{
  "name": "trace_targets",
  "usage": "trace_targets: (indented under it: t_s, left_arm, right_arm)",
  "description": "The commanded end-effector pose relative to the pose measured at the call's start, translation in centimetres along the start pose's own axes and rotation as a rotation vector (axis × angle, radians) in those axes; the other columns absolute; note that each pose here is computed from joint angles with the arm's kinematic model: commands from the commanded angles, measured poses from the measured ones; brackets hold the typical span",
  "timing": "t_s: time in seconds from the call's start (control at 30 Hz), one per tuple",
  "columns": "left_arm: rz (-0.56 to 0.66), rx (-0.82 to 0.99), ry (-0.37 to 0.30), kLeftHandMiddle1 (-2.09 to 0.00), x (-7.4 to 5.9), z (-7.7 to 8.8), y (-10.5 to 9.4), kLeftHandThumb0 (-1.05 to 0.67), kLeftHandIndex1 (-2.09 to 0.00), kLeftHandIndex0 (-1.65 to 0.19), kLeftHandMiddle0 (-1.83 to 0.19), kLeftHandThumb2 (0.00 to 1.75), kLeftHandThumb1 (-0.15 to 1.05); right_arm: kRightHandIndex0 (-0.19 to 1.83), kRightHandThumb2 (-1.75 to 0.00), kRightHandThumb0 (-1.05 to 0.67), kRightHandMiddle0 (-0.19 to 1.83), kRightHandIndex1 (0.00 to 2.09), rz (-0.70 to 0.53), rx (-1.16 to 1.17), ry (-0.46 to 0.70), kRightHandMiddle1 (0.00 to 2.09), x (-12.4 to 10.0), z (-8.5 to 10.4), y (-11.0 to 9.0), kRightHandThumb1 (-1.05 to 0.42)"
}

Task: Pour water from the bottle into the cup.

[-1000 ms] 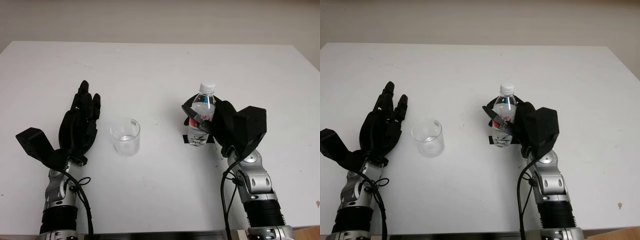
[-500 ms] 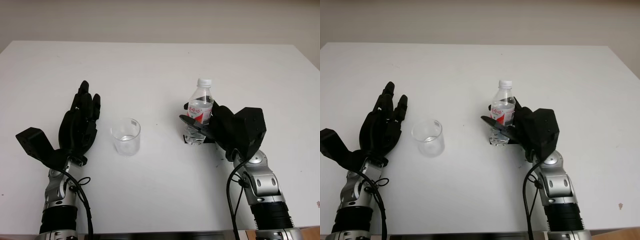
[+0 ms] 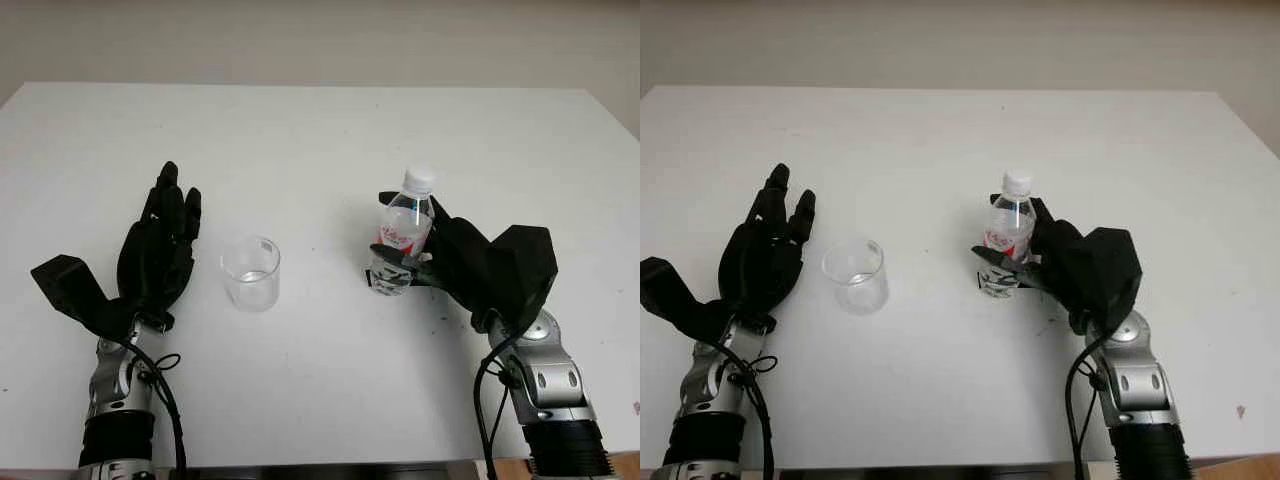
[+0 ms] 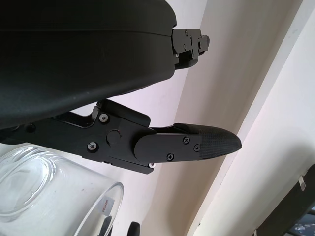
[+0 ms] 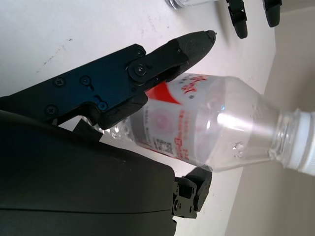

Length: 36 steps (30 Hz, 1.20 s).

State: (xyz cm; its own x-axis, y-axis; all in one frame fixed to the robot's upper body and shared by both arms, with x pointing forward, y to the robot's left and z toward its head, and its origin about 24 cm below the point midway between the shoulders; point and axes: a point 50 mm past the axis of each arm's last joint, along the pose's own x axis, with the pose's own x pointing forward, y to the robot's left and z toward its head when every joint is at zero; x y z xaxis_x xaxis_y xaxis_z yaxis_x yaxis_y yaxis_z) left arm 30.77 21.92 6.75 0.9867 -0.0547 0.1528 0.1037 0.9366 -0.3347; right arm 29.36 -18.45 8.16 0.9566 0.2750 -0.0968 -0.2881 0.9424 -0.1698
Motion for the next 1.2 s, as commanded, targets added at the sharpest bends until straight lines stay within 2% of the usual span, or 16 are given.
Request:
trace_targets:
  t_s: [0.0, 0.17, 0.3, 0.47, 0.6, 0.8, 1.17]
  left_arm:
    - [-0.001, 0.006, -0.013, -0.05, 0.3, 0.5, 0.1, -0.69, -0.06, 0.05, 0.07, 0.37, 1.05]
    - [-0.003, -0.005, -0.011, -0.05, 0.3, 0.4, 0.0, -0.68, -0.05, 0.06, 0.08, 0.36, 1.05]
    - [-0.006, 0.005, -0.013, -0.05, 0.3, 0.4, -0.1, -0.69, -0.05, 0.06, 0.08, 0.37, 1.05]
    - [-0.016, 0.008, -0.014, -0.05, 0.3, 0.2, -0.1, -0.69, -0.05, 0.07, 0.08, 0.37, 1.05]
    - [-0.007, 0.013, -0.012, -0.05, 0.2, 0.2, -0.1, -0.70, -0.05, 0.07, 0.08, 0.37, 1.05]
    - [-0.011, 0.010, -0.011, -0.05, 0.2, 0.2, 0.0, -0.69, -0.05, 0.07, 0.08, 0.37, 1.05]
    - [-0.010, 0.000, -0.011, -0.05, 0.3, 0.2, 0.0, -0.69, -0.05, 0.07, 0.09, 0.36, 1.05]
  right_arm:
    - [-0.11, -0.06, -0.66, -0.03, 0.30, -0.003, -0.014, -0.042, 0.35, -0.5, 0.5, -0.2, -0.84]
    - [-0.18, -0.05, -0.76, -0.15, 0.05, 0.041, -0.055, -0.062, 0.14, -1.0, 0.2, -0.2, -0.83]
    - [-0.19, -0.06, -0.84, -0.19, 0.00, 0.085, -0.077, -0.086, 0.01, -1.2, 0.1, 0.2, -0.84]
    - [-0.19, -0.06, -0.93, -0.19, 0.00, 0.036, -0.128, -0.088, 0.00, -1.1, -0.6, 0.6, -0.88]
    - [-0.19, -0.06, -1.00, -0.19, 0.00, -0.055, -0.235, -0.093, 0.00, -0.9, -1.4, 0.9, -0.89]
    - [-0.19, -0.06, -1.01, -0.19, 0.00, -0.118, -0.283, -0.126, 0.00, -0.6, -2.6, 1.8, -0.91]
    - [-0.19, -0.05, -0.96, -0.19, 0.00, -0.149, -0.209, -0.175, 0.00, -0.1, -3.0, 2.8, -0.90]
